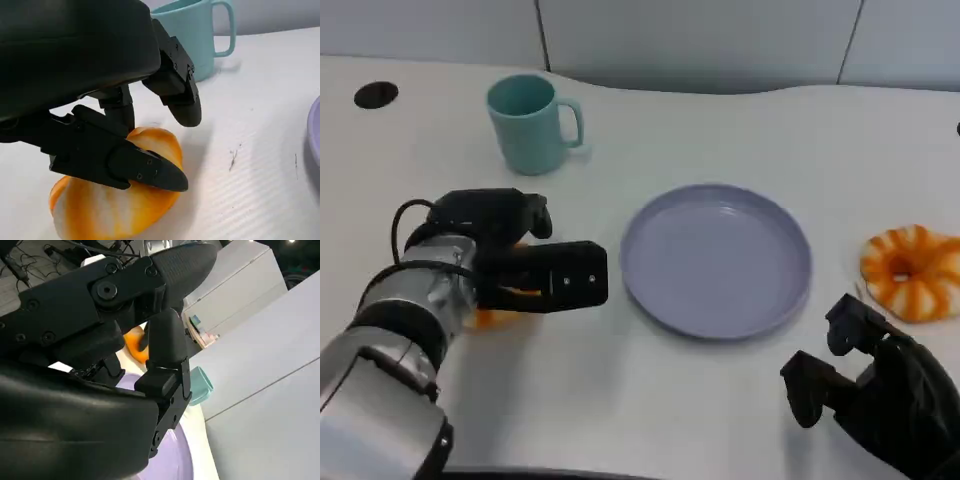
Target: Grasp the bread from the table and place it into the plate.
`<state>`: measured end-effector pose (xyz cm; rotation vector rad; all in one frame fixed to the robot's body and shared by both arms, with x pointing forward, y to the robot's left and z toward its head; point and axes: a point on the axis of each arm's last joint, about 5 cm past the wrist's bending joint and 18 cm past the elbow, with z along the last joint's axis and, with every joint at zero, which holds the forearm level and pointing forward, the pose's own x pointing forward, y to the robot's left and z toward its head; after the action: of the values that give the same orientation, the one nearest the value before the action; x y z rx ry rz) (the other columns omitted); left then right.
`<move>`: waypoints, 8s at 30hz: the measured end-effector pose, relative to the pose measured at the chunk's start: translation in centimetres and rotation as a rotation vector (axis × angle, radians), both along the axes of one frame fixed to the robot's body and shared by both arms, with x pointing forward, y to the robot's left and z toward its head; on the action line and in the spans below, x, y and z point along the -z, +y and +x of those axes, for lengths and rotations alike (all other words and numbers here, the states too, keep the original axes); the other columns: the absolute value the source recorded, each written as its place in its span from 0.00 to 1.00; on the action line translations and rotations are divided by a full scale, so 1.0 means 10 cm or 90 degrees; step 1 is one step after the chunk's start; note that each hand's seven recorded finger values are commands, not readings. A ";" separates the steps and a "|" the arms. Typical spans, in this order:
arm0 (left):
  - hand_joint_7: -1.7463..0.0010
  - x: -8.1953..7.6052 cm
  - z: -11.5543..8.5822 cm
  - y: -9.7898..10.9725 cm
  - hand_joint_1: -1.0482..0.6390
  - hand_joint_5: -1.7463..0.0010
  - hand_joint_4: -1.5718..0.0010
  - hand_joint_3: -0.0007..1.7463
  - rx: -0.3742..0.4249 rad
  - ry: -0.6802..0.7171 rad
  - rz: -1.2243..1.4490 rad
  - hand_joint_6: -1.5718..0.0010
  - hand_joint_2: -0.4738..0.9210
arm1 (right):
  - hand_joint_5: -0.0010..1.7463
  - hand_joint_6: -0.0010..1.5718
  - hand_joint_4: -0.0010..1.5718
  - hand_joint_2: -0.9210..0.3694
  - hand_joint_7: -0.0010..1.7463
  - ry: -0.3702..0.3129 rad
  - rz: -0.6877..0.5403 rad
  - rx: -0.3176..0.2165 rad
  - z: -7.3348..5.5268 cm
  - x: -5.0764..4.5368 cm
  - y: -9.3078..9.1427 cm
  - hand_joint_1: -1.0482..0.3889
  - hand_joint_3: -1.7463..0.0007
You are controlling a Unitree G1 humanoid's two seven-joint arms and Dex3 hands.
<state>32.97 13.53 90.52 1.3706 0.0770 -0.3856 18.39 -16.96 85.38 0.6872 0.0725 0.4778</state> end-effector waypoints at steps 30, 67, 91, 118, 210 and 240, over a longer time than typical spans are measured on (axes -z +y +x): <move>0.61 -0.21 0.09 -0.01 0.34 0.44 0.58 0.00 0.002 -0.042 -0.145 0.52 0.97 | 1.00 0.42 0.57 0.04 1.00 0.010 -0.004 -0.007 0.11 0.027 0.00 0.44 1.00; 1.00 0.01 -0.07 0.39 0.01 1.00 1.00 0.28 0.049 0.077 -0.005 1.00 1.00 | 1.00 0.41 0.56 0.03 1.00 0.004 -0.007 -0.004 0.15 0.035 0.01 0.45 1.00; 0.96 0.06 -0.10 0.38 0.31 0.95 0.61 0.06 0.043 0.108 0.004 0.61 1.00 | 1.00 0.40 0.56 0.02 1.00 -0.017 0.000 0.004 0.12 -0.048 0.05 0.45 0.99; 0.00 0.11 -0.13 0.33 0.72 0.00 0.66 0.03 0.004 0.000 -0.118 0.82 1.00 | 1.00 0.41 0.57 0.02 1.00 -0.024 0.004 0.001 0.12 -0.058 0.06 0.45 1.00; 1.00 -0.51 -0.09 0.13 0.00 1.00 1.00 0.46 0.380 0.028 -0.549 1.00 1.00 | 1.00 0.40 0.56 0.04 1.00 -0.037 0.029 -0.040 0.32 -0.043 0.18 0.48 1.00; 0.00 0.45 -0.43 0.66 0.56 0.00 0.05 0.90 0.065 0.604 -1.227 0.35 0.66 | 1.00 0.40 0.55 0.03 1.00 -0.029 0.016 -0.028 0.27 0.022 0.00 0.45 1.00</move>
<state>28.67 20.12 85.99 -0.7722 0.3067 -0.8209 21.12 -17.00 85.16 0.6999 0.0396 0.5374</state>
